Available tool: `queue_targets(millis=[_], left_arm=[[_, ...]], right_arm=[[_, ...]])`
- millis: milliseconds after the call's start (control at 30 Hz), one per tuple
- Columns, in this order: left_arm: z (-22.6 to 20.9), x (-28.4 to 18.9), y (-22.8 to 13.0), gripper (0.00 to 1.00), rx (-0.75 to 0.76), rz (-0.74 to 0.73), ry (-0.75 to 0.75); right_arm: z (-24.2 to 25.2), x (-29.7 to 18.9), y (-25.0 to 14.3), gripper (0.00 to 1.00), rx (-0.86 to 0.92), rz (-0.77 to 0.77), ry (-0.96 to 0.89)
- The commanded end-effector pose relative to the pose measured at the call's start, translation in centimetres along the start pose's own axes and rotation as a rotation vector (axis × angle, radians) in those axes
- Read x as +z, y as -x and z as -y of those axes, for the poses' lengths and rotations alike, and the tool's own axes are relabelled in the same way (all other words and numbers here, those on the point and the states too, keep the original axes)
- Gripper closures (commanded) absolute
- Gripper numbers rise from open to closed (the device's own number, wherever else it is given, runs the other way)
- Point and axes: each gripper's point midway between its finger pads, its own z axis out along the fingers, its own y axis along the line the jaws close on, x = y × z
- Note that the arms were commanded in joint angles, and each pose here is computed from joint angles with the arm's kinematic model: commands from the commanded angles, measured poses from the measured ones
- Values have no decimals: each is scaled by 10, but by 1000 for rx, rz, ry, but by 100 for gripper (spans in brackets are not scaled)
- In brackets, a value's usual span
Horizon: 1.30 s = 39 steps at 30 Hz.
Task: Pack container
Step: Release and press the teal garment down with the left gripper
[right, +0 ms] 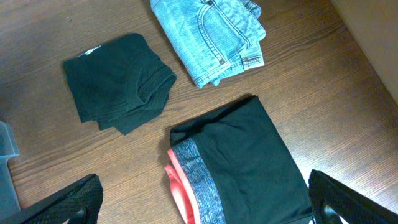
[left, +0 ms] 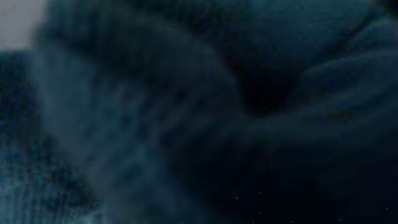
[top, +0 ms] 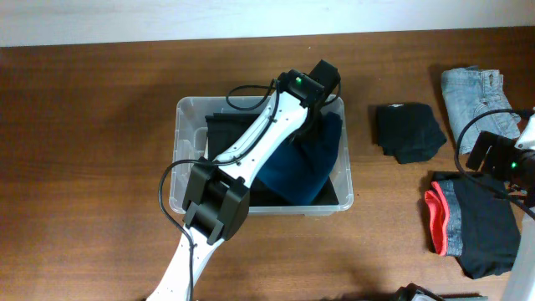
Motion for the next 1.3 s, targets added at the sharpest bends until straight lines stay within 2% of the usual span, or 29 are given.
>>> queue_targets(millis=[0,300,433,500,600,833,1167,1267], left_arm=[[-14,6,0,99,-7,-8,82],[-34,-67,25,99,-34,138,125],[-47,-95,12,99,-36,114,136],[-36,-99,7,99,46,91,65],[-18,-98,0,99,75,49,-46],[-19,-76,-15,99,132,-39,-26],[-8,-58,-48,100,197,-189,-98],[6,-60,-60,100,225,-232,-182]], right_arm=[[1,-4,4,2,12,16,-1],[1,-4,4,2,12,16,-1],[1,-4,4,2,11,16,-1],[1,-4,4,2,12,16,-1],[1,-4,4,2,11,16,-1],[1,-4,4,2,11,16,-1],[1,-4,4,2,11,16,-1],[1,-4,4,2,11,16,-1]])
